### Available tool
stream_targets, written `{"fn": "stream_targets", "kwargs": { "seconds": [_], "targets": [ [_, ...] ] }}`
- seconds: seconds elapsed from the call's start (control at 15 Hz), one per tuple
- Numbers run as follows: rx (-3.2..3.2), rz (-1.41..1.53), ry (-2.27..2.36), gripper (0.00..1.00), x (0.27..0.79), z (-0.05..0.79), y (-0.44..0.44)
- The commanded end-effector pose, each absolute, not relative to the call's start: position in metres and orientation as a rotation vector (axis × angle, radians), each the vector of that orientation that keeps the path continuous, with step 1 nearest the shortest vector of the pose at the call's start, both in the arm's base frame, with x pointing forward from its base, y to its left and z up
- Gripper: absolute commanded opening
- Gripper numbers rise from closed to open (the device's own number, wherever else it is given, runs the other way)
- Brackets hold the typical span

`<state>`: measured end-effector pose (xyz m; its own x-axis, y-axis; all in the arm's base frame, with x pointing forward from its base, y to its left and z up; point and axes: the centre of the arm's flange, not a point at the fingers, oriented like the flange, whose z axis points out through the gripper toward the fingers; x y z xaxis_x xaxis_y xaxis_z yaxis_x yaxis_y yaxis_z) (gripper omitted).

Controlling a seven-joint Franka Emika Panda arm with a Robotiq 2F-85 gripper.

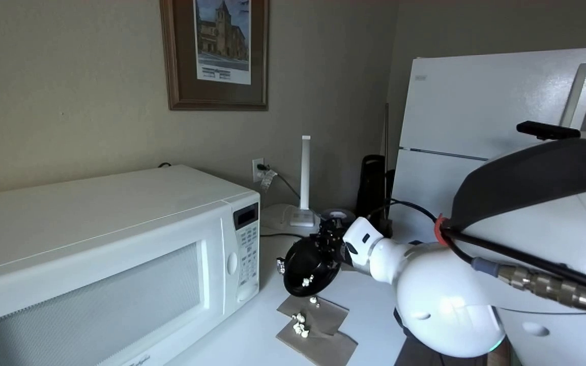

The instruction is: Pour the contents of the black bowl onto the brown paper

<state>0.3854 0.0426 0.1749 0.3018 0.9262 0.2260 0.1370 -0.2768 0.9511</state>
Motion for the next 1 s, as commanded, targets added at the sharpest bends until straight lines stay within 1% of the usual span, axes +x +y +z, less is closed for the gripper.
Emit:
{"fn": "stream_targets", "kwargs": {
  "seconds": [0.0,0.53,0.93],
  "targets": [
    [1.704,1.104,0.919,0.02,0.377,0.181,0.028],
    [1.907,1.065,0.704,0.02,0.397,0.211,0.007],
    [2.153,0.897,0.534,0.02,0.412,0.23,-0.005]
  ]
}}
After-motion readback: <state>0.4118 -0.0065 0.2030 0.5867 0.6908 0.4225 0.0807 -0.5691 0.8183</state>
